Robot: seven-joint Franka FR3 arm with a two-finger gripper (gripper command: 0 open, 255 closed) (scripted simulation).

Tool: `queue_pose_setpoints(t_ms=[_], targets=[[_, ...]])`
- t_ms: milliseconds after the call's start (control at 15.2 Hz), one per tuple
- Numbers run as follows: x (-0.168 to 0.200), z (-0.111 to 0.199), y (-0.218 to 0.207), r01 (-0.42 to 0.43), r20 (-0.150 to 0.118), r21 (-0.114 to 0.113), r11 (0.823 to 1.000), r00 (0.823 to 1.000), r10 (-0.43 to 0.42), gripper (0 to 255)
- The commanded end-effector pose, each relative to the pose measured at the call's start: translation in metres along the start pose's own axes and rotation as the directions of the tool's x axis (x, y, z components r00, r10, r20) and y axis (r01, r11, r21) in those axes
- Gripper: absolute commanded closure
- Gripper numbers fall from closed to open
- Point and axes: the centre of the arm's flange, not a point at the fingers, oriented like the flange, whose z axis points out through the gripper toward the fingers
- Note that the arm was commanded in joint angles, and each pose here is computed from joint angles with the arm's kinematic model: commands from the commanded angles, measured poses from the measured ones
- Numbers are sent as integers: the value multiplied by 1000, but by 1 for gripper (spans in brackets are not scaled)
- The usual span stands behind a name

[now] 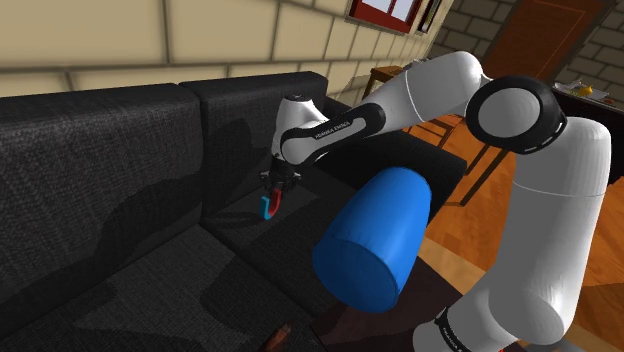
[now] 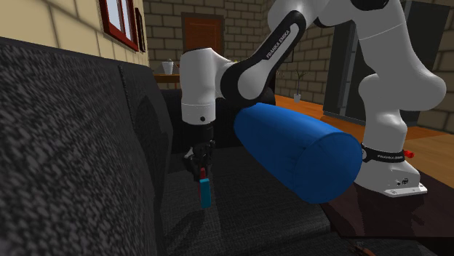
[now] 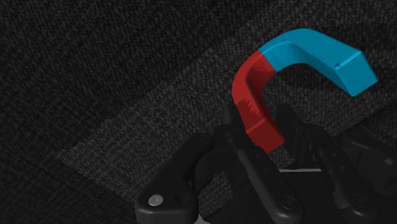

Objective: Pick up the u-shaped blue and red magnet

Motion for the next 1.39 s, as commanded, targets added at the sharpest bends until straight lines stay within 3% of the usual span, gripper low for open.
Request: queue_pose_setpoints(t_ms=[0, 396, 1320], targets=[[0, 0, 0, 0, 0, 0, 1000, 1000, 0, 255], [0, 0, -1, 0, 0, 0, 1000, 1000, 0, 255], [1, -73, 0, 0, 0, 0, 1000, 1000, 0, 255]])
